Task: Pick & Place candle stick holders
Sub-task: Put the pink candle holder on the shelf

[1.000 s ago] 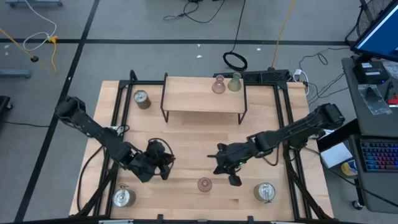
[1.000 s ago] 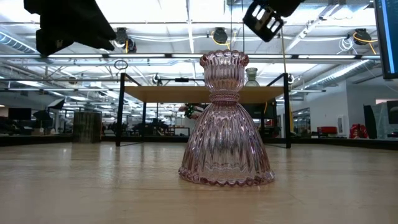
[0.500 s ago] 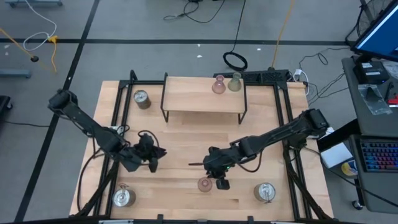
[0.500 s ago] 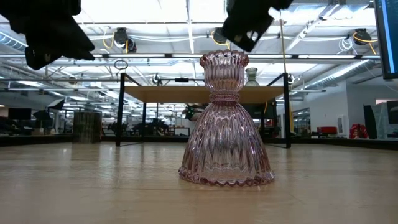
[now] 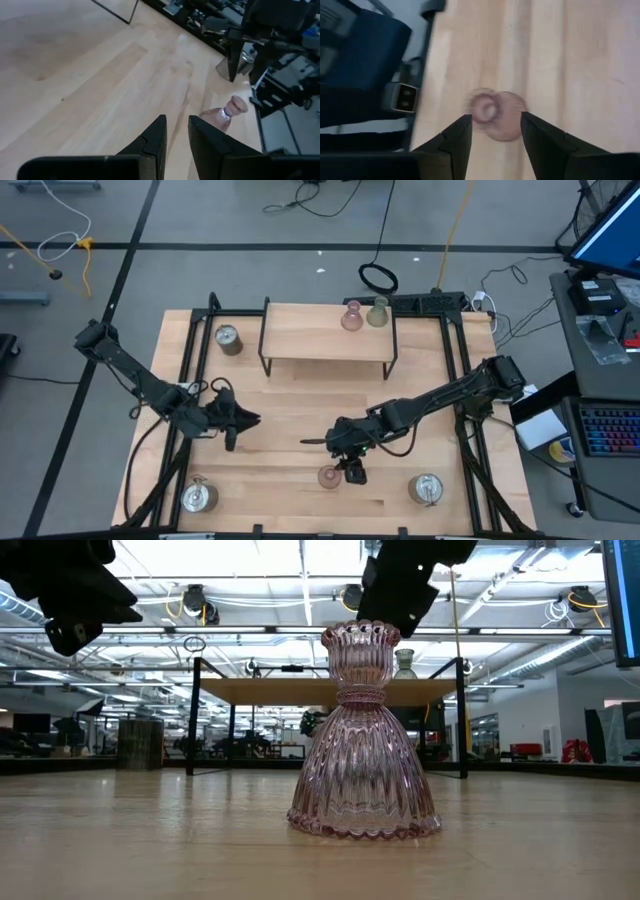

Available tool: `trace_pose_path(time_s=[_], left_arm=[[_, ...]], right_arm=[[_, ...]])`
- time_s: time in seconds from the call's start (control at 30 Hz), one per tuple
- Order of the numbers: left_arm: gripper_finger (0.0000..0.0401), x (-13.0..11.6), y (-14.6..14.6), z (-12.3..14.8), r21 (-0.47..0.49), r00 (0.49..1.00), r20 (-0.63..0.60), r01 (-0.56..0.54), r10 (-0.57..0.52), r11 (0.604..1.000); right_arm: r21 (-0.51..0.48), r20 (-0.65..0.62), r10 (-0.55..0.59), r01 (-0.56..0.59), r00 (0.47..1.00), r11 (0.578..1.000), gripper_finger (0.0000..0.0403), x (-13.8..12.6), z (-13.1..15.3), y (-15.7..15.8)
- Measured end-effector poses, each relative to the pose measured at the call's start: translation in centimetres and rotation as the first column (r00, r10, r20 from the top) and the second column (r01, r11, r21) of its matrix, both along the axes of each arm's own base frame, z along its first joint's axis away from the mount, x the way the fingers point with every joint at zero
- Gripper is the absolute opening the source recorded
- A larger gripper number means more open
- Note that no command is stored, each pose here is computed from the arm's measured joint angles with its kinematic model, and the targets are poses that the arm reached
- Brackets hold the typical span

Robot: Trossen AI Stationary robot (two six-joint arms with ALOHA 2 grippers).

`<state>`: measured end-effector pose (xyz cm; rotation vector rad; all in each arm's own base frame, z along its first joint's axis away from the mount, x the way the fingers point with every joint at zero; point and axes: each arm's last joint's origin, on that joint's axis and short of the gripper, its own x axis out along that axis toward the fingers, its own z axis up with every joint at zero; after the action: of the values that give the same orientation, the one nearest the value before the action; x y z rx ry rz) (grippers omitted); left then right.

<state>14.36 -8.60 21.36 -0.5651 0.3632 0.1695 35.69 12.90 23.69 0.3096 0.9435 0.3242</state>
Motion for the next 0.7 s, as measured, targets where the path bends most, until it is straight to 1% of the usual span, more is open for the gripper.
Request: trace_pose_path(time_s=[0.07,0.17,0.27,0.37,0.7], left_arm=[[0.0081,-0.3,0.2,0.2,-0.008,1.000,0.016,0.015,-0.015,1.000],[0.0081,-0.6,0.4,0.3,-0.011,0.999,0.027,0.019,-0.019,1.000],[0.0081,-0.6,0.4,0.3,-0.009,0.999,0.031,0.021,-0.021,1.000],[0.0081,-0.6,0.4,0.4,-0.012,0.999,0.035,0.021,-0.021,1.000],[0.0081,-0.6,0.4,0.4,-0.023,0.999,0.036,0.017,-0.016,1.000]], right_arm=[[0.014,-0.012,-0.001,0.001,1.000,1.000,0.0165,0.2,-0.4,0.2],[0.006,-0.049,-0.002,0.002,0.999,1.000,0.0165,0.5,-1.5,0.3],[0.042,-0.053,-0.009,0.012,0.999,0.999,0.0165,1.0,-2.1,0.3],[0.031,-0.075,-0.014,0.017,0.997,0.999,0.0165,1.0,-2.6,0.2],[0.028,-0.058,-0.032,0.033,0.998,0.999,0.0165,1.3,-2.4,-0.4]])
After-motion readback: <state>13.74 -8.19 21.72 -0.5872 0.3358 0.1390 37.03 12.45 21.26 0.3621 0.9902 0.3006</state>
